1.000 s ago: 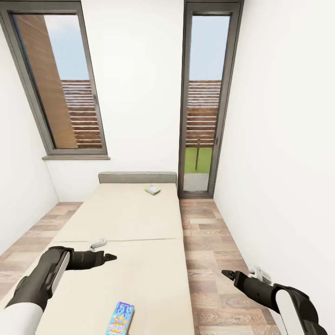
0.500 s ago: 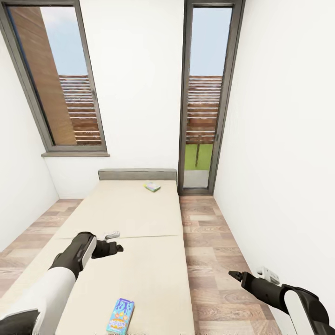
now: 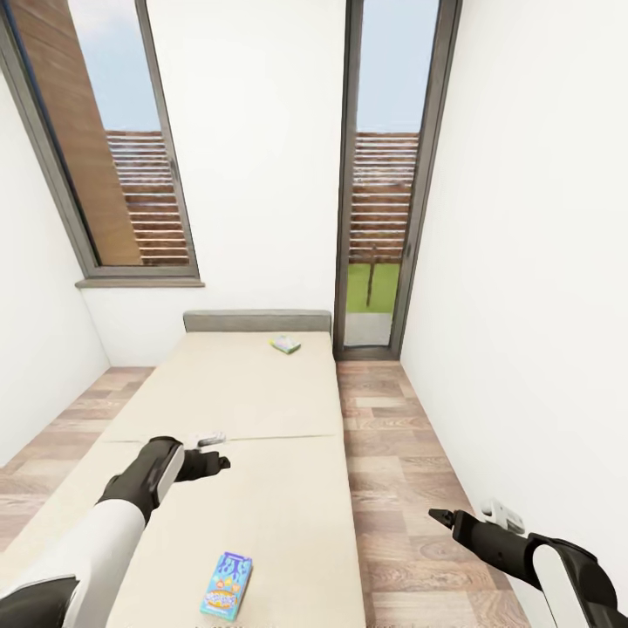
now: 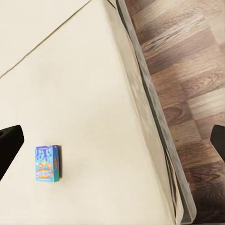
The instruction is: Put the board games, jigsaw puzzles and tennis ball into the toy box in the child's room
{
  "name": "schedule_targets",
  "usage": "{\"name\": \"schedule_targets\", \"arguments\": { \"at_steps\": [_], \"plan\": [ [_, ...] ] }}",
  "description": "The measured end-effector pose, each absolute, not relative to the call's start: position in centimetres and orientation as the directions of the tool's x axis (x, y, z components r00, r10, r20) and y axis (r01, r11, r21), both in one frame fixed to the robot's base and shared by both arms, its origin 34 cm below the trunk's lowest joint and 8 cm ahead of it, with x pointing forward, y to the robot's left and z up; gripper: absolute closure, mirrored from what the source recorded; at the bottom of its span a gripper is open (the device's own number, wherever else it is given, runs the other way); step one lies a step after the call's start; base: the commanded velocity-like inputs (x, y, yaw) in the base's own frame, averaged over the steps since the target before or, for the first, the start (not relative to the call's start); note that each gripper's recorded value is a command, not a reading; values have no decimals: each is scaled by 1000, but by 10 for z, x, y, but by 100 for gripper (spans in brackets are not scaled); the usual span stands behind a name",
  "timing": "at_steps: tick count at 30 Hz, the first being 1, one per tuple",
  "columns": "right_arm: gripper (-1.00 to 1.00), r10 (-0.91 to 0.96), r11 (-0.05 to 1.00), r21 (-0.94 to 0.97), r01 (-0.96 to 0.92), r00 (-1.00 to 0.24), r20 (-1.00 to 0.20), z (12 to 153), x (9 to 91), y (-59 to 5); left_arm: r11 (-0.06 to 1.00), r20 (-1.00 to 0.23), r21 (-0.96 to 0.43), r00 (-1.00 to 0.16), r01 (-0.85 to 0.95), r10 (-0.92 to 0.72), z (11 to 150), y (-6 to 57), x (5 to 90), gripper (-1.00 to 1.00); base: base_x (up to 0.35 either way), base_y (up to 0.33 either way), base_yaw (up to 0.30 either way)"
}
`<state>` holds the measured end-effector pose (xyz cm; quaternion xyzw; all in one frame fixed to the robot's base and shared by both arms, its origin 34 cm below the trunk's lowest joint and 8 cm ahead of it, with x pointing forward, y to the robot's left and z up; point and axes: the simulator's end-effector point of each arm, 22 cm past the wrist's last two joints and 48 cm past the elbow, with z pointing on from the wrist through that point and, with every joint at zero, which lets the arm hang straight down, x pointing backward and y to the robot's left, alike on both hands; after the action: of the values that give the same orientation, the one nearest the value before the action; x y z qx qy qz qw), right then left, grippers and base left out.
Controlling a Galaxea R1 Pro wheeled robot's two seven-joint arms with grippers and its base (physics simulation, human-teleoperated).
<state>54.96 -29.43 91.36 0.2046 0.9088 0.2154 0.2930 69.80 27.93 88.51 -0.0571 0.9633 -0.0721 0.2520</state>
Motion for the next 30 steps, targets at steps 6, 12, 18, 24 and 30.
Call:
{"name": "schedule_targets", "arguments": {
  "at_steps": [6, 12, 18, 24, 30],
  "plan": [
    [-100, 495, 827, 503, 252, -750, -438, 909, 548, -295, 984, -481, -165, -865, -71, -143, 865, 277, 693, -100, 0, 0, 0],
    [-100, 493, 829, 495, 258, -755, -432, 903, 547, -297, 984, -486, -166, -863, -65, -139, 851, 272, 691, -100, 0, 0, 0],
    [-100, 493, 831, 488, 267, -760, -423, 897, 545, -298, 984, -495, -164, -858, -63, -137, 846, 271, 692, -100, 0, 0, 0],
    [-100, 493, 832, 482, 274, -765, -414, 892, 544, -299, 985, -504, -162, -853, -60, -135, 842, 271, 694, -100, 0, 0, 0],
    [-100, 493, 832, 479, 280, -769, -407, 888, 543, -299, 985, -512, -160, -848, -58, -133, 836, 271, 695, -100, 0, 0, 0]
  ]
}}
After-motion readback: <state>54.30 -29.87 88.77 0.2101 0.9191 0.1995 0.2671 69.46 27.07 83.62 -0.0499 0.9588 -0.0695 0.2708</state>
